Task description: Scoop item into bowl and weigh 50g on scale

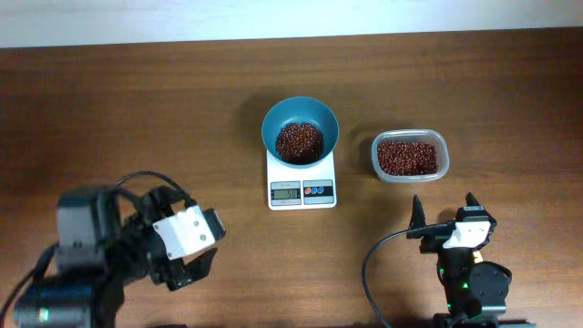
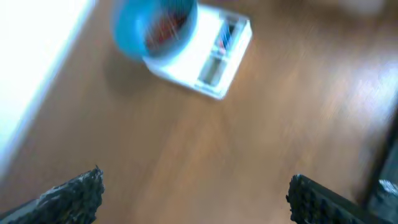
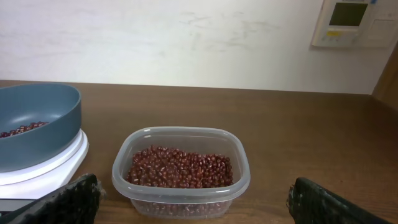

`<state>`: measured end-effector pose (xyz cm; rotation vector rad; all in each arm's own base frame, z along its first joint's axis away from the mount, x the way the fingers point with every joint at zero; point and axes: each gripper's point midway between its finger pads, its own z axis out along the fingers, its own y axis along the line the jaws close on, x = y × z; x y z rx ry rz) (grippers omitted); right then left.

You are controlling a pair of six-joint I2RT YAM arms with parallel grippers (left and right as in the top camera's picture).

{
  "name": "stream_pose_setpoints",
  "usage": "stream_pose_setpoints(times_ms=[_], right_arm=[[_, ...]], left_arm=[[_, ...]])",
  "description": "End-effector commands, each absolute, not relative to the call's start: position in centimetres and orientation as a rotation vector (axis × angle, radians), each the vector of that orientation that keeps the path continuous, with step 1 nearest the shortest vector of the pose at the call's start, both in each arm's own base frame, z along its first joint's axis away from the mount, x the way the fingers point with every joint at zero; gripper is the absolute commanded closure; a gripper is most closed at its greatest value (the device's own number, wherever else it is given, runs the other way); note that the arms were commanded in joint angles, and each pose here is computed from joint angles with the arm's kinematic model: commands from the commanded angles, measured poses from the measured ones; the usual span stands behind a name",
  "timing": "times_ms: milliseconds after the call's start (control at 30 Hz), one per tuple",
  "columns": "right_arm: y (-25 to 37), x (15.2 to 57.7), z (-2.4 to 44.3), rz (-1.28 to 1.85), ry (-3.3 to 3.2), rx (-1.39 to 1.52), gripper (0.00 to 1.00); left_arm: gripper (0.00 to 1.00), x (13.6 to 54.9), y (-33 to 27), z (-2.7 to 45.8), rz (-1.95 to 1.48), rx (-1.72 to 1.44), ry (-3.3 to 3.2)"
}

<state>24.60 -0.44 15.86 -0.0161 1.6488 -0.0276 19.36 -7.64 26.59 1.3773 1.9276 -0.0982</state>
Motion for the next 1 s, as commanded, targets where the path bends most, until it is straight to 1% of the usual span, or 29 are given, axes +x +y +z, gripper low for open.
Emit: stream_pose_setpoints(times_ms=[0,133,233,300,467,633,833,967], right_arm=[[-0.4,24.6,15.6,-0.032,1.647,-0.018,0.01],[-0.4,24.6,15.6,-0.032,1.646,-0.018,0.01],[-0.4,24.6,15.6,-0.032,1.647,-0.018,0.01],[-0.4,24.6,15.6,-0.032,1.647,-0.018,0.01],[-0.4,24.6,15.6,-0.032,1.647,-0.018,0.01],[-0.4,24.6,15.6,-0.032,1.647,-0.018,0.01],[-0.4,24.6,15.6,-0.032,1.647,-0.018,0.01],[-0.4,24.6,15.6,-0.031,1.647,-0.018,0.01]], left_arm=[[0.02,18.7,-10.3,28.3,-0.187,1.334,1.696],[0.02,21.2,-9.7,27.3,-0.194,1.039,1.706],[0.01,22.6,-8.6,24.7,-0.206,0.821,1.765],[0.02,22.7,-8.3,23.1,-0.206,0.777,1.783],[0.02,22.7,-8.5,20.0,-0.226,0.752,1.835],[0.02,22.9,-11.1,19.9,-0.321,0.855,1.792],[0.01,25.1,-13.0,14.9,-0.315,0.932,1.979],[0.01,26.2,-12.8,13.7,-0.311,0.873,2.063]])
